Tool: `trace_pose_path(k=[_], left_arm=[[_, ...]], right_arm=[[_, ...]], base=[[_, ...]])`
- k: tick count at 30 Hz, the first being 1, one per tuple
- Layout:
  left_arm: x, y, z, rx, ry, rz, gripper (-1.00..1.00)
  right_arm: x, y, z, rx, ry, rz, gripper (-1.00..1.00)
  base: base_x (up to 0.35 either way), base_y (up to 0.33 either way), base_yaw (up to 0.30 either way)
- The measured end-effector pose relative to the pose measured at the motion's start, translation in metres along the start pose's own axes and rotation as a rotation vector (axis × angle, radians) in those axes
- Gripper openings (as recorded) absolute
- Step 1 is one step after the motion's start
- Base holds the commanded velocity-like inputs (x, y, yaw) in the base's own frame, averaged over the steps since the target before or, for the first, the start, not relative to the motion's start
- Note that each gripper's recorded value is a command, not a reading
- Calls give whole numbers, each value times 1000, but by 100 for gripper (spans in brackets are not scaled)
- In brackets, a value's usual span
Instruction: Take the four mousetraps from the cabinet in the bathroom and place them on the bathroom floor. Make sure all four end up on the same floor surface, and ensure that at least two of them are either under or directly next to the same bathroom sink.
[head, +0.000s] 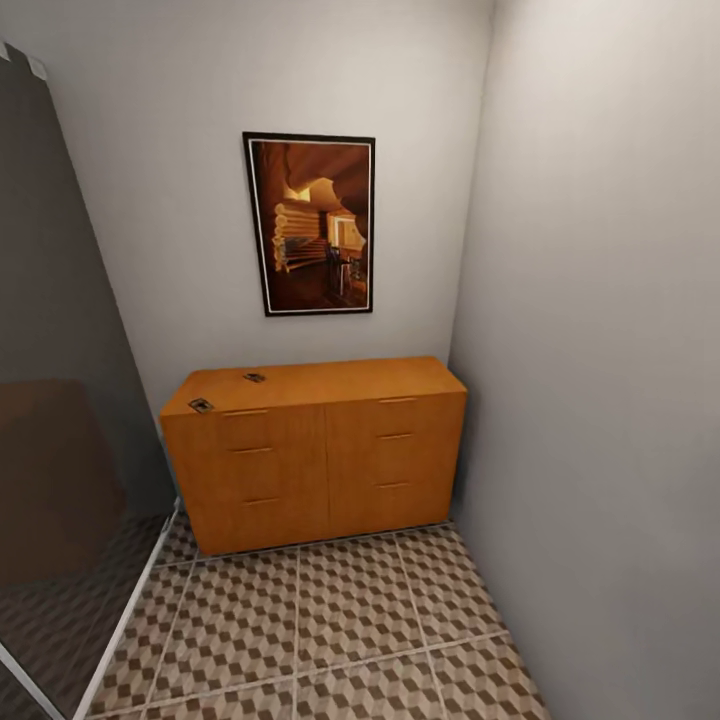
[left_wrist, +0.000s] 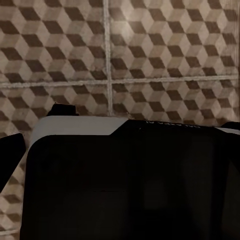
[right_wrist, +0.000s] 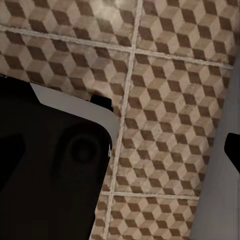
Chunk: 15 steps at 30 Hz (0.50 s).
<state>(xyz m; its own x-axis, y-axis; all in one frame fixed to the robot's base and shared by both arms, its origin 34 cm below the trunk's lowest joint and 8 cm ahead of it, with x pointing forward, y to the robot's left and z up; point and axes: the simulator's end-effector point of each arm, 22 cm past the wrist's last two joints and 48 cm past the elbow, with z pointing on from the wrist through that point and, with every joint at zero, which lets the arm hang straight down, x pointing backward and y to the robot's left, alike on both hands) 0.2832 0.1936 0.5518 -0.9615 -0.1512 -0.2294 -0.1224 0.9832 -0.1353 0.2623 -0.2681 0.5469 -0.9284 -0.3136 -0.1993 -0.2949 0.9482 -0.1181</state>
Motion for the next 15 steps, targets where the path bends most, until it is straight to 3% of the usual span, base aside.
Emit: trace_pose_path(k=[6, 15], left_arm=[[0, 1, 0, -2, 0, 0, 100], [0, 1, 0, -2, 0, 1, 100]], right_arm=[[0, 0, 0, 0, -1, 0, 100], [-1, 0, 0, 0, -5, -1, 100]], base=[[127, -44, 35], [10, -3, 239]])
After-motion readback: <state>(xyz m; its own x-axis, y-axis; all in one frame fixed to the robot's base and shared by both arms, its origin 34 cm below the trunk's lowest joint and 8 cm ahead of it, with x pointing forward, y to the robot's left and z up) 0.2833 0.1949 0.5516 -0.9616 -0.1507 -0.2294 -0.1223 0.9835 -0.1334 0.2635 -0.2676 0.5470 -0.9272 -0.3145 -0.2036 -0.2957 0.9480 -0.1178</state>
